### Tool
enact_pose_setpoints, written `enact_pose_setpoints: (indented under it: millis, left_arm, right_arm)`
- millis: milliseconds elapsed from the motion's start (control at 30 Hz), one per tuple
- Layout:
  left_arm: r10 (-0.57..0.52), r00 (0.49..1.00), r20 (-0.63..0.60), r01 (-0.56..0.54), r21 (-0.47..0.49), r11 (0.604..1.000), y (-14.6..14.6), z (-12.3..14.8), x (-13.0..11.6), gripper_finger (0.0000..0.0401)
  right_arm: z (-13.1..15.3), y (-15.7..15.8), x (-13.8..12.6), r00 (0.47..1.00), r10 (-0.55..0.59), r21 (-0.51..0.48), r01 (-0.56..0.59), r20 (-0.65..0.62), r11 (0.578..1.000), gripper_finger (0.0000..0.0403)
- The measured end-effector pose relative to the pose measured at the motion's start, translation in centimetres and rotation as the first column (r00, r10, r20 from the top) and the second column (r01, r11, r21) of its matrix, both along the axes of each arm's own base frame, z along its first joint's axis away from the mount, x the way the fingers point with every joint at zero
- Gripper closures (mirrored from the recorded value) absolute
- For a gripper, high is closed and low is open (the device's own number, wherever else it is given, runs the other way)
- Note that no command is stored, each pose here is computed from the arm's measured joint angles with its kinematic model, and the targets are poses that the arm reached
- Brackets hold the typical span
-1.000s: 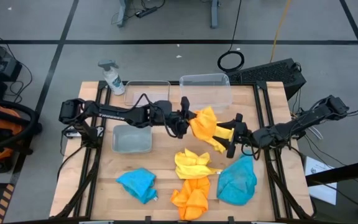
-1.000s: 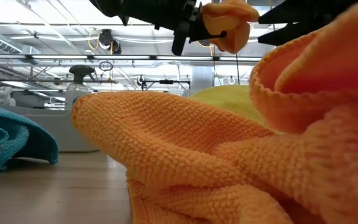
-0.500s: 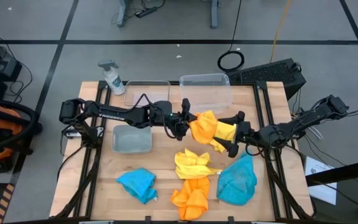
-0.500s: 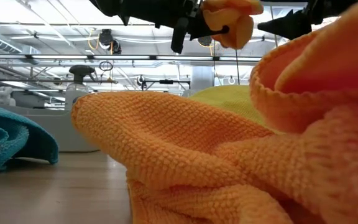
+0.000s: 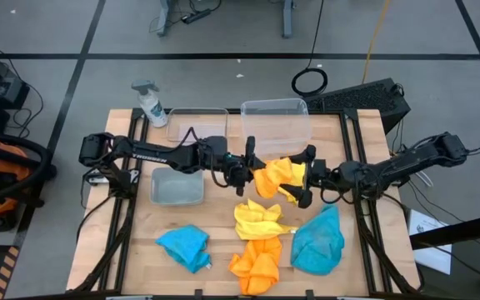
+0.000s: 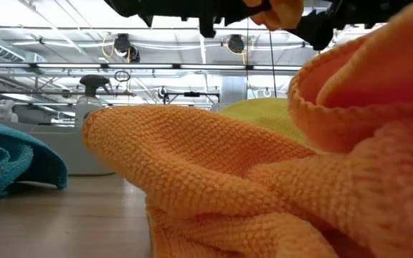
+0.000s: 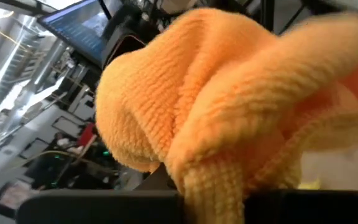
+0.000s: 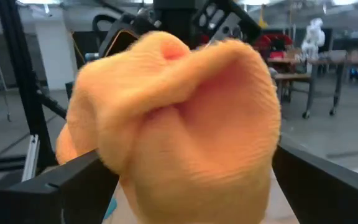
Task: Sort microfiber towel by color & place in baskets
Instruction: Put the top orange towel into the left transparent bin
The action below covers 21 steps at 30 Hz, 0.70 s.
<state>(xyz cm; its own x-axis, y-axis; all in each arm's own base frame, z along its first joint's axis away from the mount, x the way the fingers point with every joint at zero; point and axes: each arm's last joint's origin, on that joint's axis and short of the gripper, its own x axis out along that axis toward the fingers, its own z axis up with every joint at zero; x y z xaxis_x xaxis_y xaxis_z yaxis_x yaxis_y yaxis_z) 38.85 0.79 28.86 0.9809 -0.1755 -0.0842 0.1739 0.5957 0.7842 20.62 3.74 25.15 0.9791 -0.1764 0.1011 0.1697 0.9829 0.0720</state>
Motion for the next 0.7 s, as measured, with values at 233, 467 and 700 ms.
enact_pose_setpoints:
  millis: [233,467,700]
  left_arm:
    - [-0.011,0.999,-0.045,0.006,-0.106,0.994,0.0,-0.2,0.0,0.0373]
    - [-0.002,0.997,-0.078,-0.012,-0.178,0.984,0.1,-0.4,-0.1,0.0372]
    - [-0.003,0.993,-0.119,-0.020,-0.199,0.980,0.1,-0.8,-0.1,0.0368]
  right_arm:
    - [-0.3,0.2,1.2,0.999,-0.023,-0.149,0.030,0.046,0.988,0.0019]
    - [-0.7,0.4,2.1,0.996,-0.035,-0.236,0.054,0.086,0.970,0.0129]
    - [-1.1,0.7,2.4,0.997,0.026,-0.265,-0.005,0.077,0.964,0.0262]
